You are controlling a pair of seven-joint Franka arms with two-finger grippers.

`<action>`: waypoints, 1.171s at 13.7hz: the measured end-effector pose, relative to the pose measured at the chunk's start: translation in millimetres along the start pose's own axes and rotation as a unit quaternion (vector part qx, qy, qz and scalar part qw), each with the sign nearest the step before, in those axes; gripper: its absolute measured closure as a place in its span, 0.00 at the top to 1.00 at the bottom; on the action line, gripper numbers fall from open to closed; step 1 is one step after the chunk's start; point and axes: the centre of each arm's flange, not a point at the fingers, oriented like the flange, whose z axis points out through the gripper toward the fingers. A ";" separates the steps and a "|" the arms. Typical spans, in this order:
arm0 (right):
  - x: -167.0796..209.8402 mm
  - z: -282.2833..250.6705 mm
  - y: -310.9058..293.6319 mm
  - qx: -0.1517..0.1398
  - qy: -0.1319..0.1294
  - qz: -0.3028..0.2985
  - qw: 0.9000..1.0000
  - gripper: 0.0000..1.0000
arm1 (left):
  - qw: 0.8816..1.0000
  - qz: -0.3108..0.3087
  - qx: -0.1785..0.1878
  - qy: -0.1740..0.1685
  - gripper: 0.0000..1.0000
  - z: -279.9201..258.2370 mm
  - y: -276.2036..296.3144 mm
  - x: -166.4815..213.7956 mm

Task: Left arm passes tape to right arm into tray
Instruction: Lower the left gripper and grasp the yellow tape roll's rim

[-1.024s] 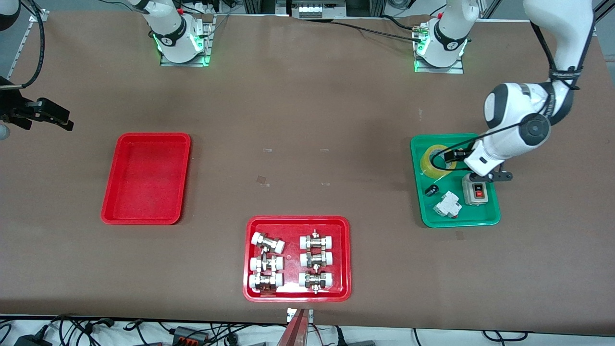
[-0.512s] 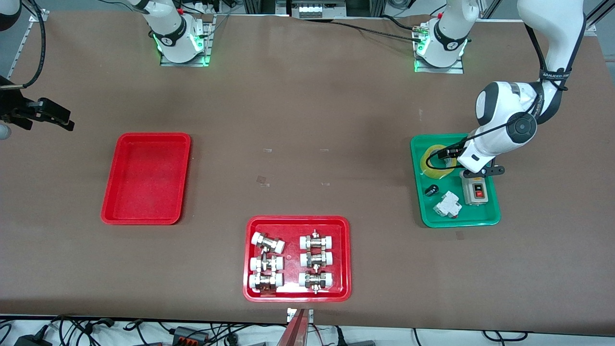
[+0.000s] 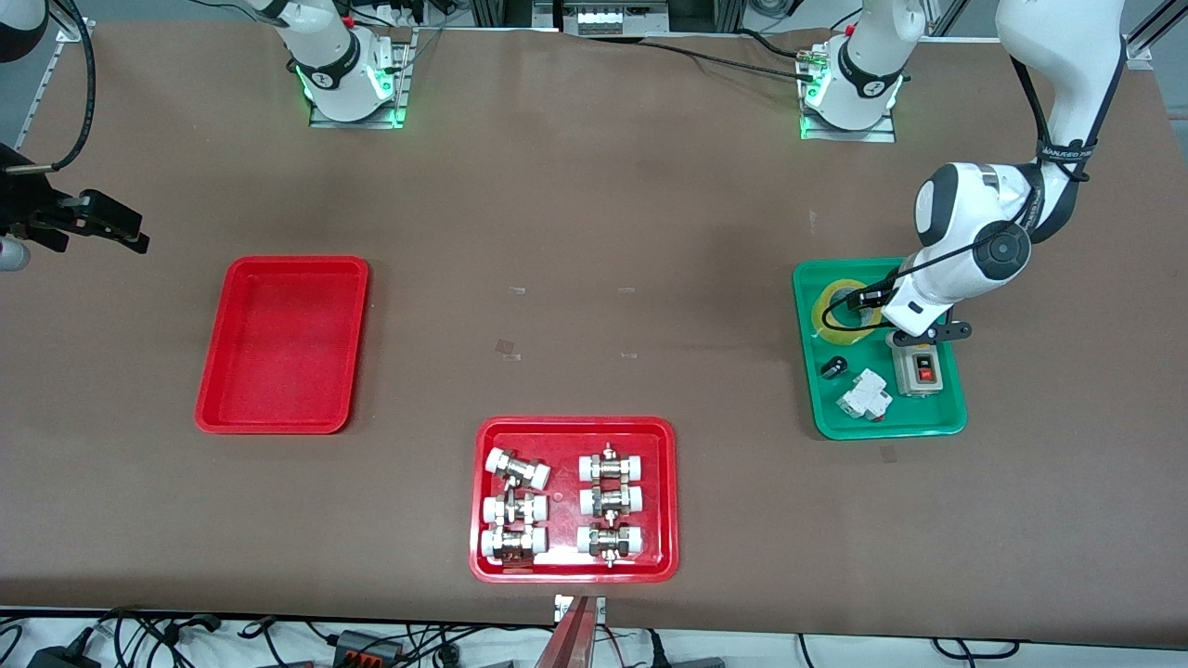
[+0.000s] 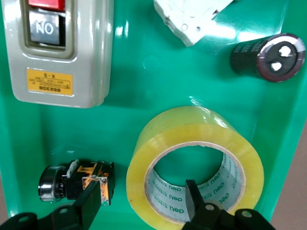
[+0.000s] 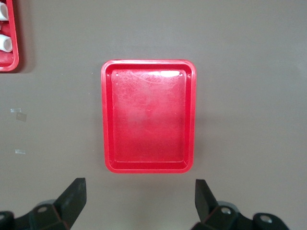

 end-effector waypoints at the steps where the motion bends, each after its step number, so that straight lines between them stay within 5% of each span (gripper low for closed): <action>1: 0.0 0.0 0.0 0.000 0.000 0.000 1.000 1.00 | 1.000 -0.001 0.000 -0.002 0.64 2.2 -1.2 0.1; 3: -0.1 0.1 -0.2 0.000 -0.001 0.000 1.000 1.00 | 1.000 -0.002 0.000 -0.005 0.42 5.1 -2.0 0.0; 7: -0.2 0.2 -0.4 0.000 -0.001 -0.001 1.000 1.00 | 1.000 -0.002 0.000 -0.005 0.21 5.4 -1.9 0.1; 16: -0.2 0.3 -4.5 0.000 -0.002 -0.005 1.000 1.00 | 1.000 0.011 0.004 -0.018 0.21 -18.7 -2.2 -1.9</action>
